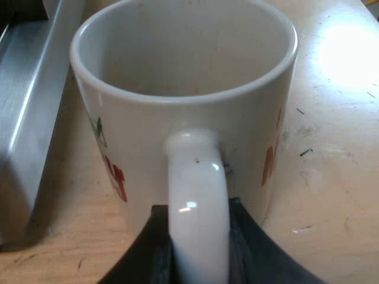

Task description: Remove mug from coffee machine

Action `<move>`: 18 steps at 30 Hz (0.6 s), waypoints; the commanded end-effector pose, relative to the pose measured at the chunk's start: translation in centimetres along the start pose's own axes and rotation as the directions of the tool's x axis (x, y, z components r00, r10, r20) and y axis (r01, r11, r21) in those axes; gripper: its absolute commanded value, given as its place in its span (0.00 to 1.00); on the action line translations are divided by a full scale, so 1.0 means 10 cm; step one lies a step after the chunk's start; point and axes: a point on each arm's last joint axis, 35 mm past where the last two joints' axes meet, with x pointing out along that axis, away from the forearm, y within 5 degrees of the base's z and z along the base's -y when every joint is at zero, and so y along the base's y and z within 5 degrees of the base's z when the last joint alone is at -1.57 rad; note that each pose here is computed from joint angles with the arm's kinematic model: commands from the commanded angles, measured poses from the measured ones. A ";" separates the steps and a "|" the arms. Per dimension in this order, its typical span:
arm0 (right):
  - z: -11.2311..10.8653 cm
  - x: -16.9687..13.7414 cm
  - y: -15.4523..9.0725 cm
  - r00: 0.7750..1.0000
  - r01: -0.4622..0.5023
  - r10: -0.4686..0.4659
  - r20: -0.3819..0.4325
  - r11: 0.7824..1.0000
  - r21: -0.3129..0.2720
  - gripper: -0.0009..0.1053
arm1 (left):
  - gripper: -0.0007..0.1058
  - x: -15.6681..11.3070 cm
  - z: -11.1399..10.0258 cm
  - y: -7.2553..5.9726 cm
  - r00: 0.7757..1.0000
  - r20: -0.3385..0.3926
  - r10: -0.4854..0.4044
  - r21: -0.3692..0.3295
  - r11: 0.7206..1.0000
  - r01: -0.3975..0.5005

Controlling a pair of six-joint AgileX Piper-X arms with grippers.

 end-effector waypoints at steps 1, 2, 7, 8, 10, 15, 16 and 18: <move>0.02 0.01 -0.01 1.000 0.005 -0.005 0.011 1.000 -0.006 0.17 | 0.82 0.00 0.01 -0.01 1.000 0.005 -0.011 -0.001 1.000 0.011; 0.02 0.01 -0.01 1.000 0.005 -0.005 0.011 1.000 -0.006 0.26 | 0.82 0.00 0.01 -0.01 1.000 0.005 -0.011 -0.001 1.000 0.011; 0.02 0.01 -0.01 1.000 0.005 -0.005 0.011 1.000 -0.006 0.56 | 0.82 0.00 0.01 -0.01 1.000 0.005 -0.011 -0.001 1.000 0.011; 0.02 0.01 -0.01 1.000 0.005 -0.005 0.011 1.000 -0.006 0.60 | 0.82 0.00 0.01 -0.01 1.000 0.005 -0.011 -0.001 1.000 0.011; 0.02 0.01 -0.01 1.000 0.004 -0.004 0.006 1.000 -0.009 0.62 | 0.82 0.00 0.01 -0.01 1.000 0.005 -0.011 -0.001 1.000 0.011; -0.01 -0.01 0.02 1.000 -0.013 0.013 -0.023 0.999 -0.029 0.62 | 0.82 0.00 0.01 -0.01 1.000 0.005 -0.011 -0.001 1.000 0.011; -0.01 -0.03 0.04 0.999 -0.028 0.026 -0.035 0.999 -0.042 0.62 | 0.82 0.00 0.01 -0.01 1.000 0.006 -0.003 -0.001 1.000 0.003; -0.01 -0.07 0.06 0.998 -0.046 0.043 -0.049 0.997 -0.058 0.62 | 0.82 0.00 0.01 0.00 1.000 0.007 0.004 -0.001 1.000 -0.004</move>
